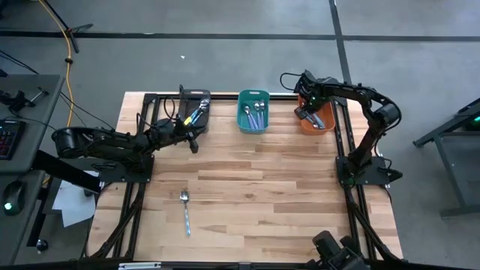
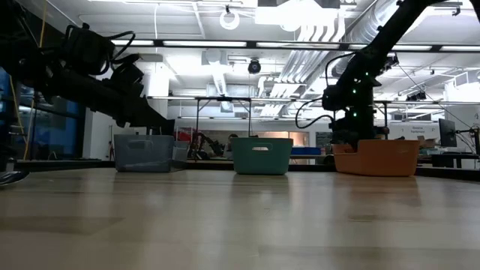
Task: Sort silverware by color (type)
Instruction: Put the blue spoon into the orange bin, then put the white spoon into the black bin
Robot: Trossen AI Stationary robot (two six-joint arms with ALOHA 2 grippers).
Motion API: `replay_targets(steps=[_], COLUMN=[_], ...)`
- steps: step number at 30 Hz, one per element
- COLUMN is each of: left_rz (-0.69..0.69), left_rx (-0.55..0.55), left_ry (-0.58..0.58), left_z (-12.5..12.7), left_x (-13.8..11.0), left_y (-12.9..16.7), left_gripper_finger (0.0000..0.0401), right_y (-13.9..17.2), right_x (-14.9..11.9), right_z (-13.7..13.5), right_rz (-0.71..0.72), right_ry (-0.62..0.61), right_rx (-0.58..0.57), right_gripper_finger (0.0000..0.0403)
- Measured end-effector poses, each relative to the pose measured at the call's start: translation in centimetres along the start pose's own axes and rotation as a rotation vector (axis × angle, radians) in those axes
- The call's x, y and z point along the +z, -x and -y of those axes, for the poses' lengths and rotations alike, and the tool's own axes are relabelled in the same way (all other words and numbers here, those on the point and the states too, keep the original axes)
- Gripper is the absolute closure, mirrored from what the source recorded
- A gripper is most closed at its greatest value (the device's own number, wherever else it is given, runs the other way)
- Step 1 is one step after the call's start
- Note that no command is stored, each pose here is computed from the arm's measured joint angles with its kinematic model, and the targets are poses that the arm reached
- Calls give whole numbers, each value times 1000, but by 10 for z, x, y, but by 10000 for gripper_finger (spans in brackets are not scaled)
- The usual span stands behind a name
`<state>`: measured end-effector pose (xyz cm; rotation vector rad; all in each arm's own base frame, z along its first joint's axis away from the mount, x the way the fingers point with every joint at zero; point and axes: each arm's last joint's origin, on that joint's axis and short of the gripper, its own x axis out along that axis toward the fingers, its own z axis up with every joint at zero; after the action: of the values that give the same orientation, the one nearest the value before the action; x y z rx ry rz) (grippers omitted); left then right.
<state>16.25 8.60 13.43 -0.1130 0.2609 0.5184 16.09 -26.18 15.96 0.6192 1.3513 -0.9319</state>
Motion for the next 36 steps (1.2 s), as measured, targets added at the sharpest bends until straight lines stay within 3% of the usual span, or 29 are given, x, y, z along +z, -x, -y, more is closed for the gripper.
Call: replay_targets(steps=[7,11,15,21,29,36], left_rz=[-40,-83,-133,-273,-554,-702], left_rx=[-26,-56,-96,-158,-146,-112], left_ry=[-62,-75,-93,-124,-84,-47], left_z=[5,11,20,40,68,91], left_x=[-2,3,8,19,57,88], left_y=[0,-2,-2,0,13,35], left_gripper_finger=[366,366,366,366,366,366], right_y=[14,36,65,86,93,110], right_x=[10,17,16,-3,-36,-43], right_z=[-6,-11,-23,-44,-70,-80], right_rz=[21,89,241,579,950,1106], right_ry=[51,79,150,240,280,299], right_rx=[-50,-53,-47,62,177,222], right_gripper_finger=[316,298,319,395,393,399])
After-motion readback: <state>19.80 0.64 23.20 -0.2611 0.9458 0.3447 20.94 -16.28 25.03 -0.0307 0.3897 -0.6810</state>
